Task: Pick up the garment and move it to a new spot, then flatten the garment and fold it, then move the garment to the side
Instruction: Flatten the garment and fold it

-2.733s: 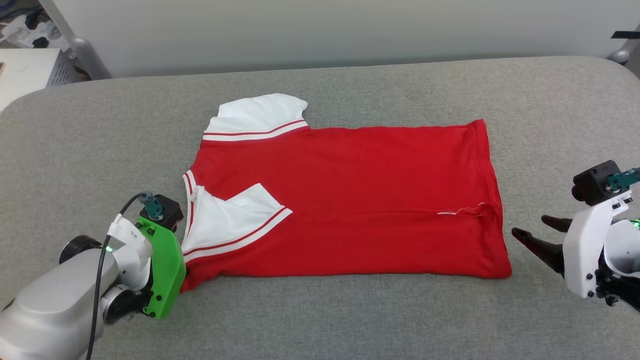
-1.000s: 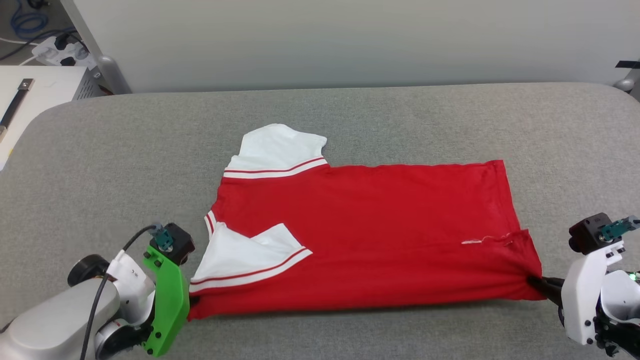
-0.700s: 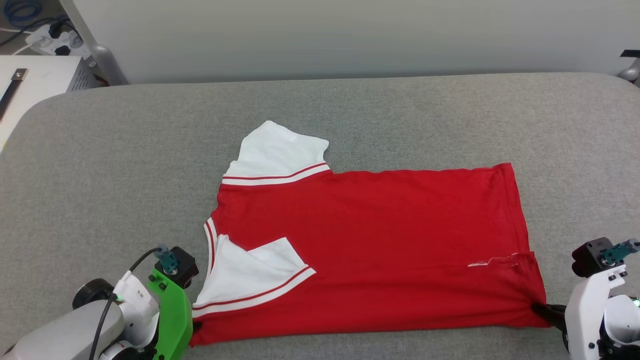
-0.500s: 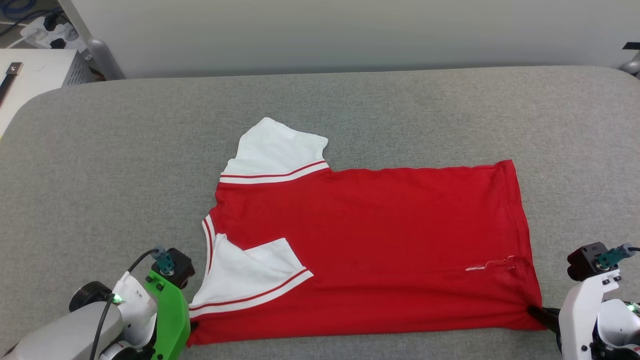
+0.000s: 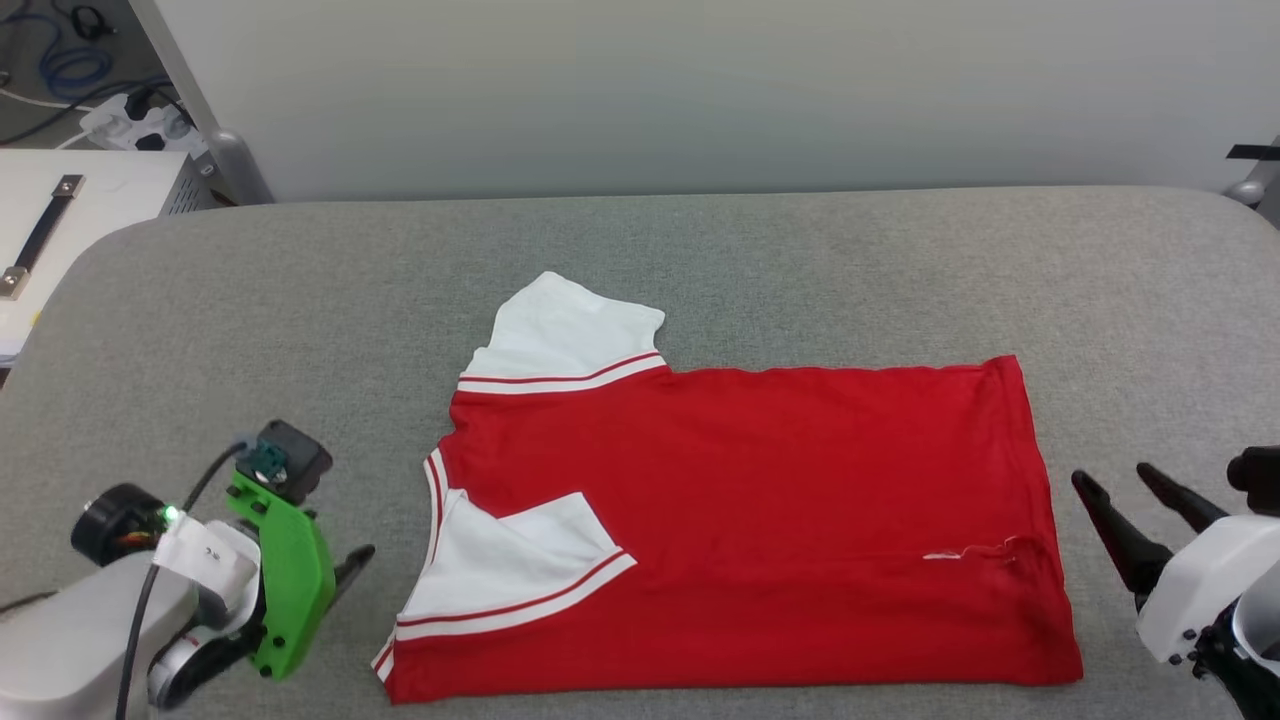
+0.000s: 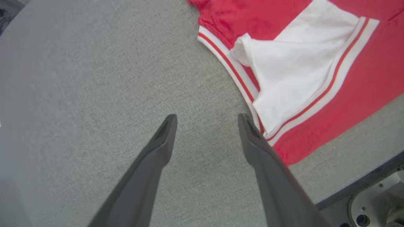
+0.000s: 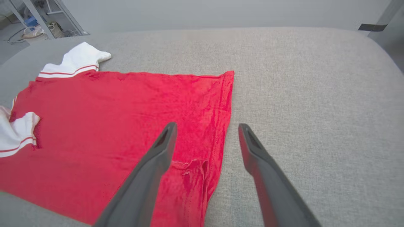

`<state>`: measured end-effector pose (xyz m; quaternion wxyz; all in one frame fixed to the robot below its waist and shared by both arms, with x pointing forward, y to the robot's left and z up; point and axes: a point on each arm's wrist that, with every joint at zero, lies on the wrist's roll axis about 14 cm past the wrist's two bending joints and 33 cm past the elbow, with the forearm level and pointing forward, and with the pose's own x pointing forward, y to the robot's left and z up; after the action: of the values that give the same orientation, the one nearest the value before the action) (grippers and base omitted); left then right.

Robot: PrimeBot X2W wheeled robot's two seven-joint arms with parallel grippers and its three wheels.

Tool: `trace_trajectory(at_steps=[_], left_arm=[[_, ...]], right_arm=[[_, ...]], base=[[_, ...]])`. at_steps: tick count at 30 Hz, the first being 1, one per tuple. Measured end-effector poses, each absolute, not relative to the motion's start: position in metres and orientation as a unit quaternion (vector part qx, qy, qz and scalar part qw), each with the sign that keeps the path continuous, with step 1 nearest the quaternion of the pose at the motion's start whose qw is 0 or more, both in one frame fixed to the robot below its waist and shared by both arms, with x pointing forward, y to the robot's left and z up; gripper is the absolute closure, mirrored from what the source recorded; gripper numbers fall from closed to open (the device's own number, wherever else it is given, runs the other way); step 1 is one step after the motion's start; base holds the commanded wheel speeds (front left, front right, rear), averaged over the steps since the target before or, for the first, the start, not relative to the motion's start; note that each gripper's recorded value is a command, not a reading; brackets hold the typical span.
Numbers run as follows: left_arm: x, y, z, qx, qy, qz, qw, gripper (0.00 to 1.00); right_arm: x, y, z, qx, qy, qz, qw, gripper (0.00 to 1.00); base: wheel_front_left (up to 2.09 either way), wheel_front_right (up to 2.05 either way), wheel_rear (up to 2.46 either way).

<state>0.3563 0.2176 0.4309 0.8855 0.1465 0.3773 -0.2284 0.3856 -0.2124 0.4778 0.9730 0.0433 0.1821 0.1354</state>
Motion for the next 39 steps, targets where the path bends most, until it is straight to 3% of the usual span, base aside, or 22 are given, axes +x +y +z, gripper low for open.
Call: trace_trajectory(at_steps=[8,16,28,39], left_arm=[[0.420,0.205,0.483,0.136,0.259,-0.209,0.933,0.00],[0.483,0.186,0.498,0.130,0.257,-0.222,0.931,0.00],[0.560,0.151,0.463,0.105,0.396,-0.237,0.881,0.00],[0.589,0.129,0.390,0.108,0.475,-0.243,0.838,0.00]], right_arm=[[0.399,-0.214,0.531,0.031,0.027,0.094,0.995,0.00],[0.405,-0.198,0.533,0.014,0.002,0.099,0.995,0.00],[0.432,-0.184,0.508,0.009,0.018,0.113,0.993,0.00],[0.443,-0.201,0.475,0.001,0.053,0.091,0.994,0.00]], base=[[0.00,0.00,0.00],[0.00,0.00,0.00],[0.00,0.00,0.00],[0.00,0.00,0.00]])
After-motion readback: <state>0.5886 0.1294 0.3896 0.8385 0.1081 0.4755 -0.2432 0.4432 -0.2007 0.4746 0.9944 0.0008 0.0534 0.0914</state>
